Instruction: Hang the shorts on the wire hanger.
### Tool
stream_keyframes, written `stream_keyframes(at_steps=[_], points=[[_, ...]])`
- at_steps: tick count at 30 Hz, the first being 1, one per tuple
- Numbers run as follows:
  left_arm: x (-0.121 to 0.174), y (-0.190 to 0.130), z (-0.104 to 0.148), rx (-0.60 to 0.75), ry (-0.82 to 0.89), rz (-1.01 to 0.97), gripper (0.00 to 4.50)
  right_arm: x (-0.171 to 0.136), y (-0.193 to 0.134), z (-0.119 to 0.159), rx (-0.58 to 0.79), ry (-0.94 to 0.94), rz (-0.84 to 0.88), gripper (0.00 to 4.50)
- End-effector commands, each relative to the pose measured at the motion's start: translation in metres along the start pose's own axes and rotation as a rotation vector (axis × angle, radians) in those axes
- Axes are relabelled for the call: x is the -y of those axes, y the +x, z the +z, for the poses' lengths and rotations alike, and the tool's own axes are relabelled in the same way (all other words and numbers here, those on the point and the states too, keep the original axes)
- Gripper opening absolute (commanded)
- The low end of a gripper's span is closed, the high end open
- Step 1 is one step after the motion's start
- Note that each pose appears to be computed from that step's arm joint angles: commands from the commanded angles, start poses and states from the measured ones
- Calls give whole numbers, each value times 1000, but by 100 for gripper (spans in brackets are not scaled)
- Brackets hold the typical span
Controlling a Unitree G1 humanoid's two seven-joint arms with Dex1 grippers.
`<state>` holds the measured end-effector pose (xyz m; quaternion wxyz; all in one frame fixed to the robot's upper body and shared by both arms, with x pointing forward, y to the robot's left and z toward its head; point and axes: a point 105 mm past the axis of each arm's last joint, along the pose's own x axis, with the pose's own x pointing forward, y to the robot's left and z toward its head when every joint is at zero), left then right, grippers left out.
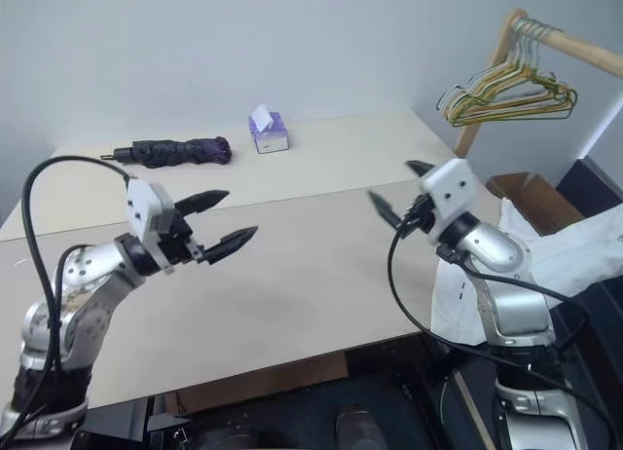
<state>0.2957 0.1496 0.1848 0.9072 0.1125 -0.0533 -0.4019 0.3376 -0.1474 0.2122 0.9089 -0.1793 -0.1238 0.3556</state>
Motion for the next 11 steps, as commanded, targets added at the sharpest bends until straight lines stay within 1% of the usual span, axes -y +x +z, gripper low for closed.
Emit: stream_keyframes(at_steps=[1, 2, 4, 8, 11], points=[[-1, -17, 9, -4, 93, 40, 450, -20, 9, 7, 25, 62, 262, 447], [1, -22, 8, -16, 94, 44, 450, -24, 12, 6, 21, 61, 310, 447], [3, -28, 5, -33, 97, 48, 450, -26, 15, 4, 17, 51, 346, 447], [5, -32, 3, -42, 94, 50, 450, -27, 16, 2, 8, 35, 371, 447], [6, -31, 1, -55, 45, 44, 450, -28, 13, -1, -7, 27, 385, 447]])
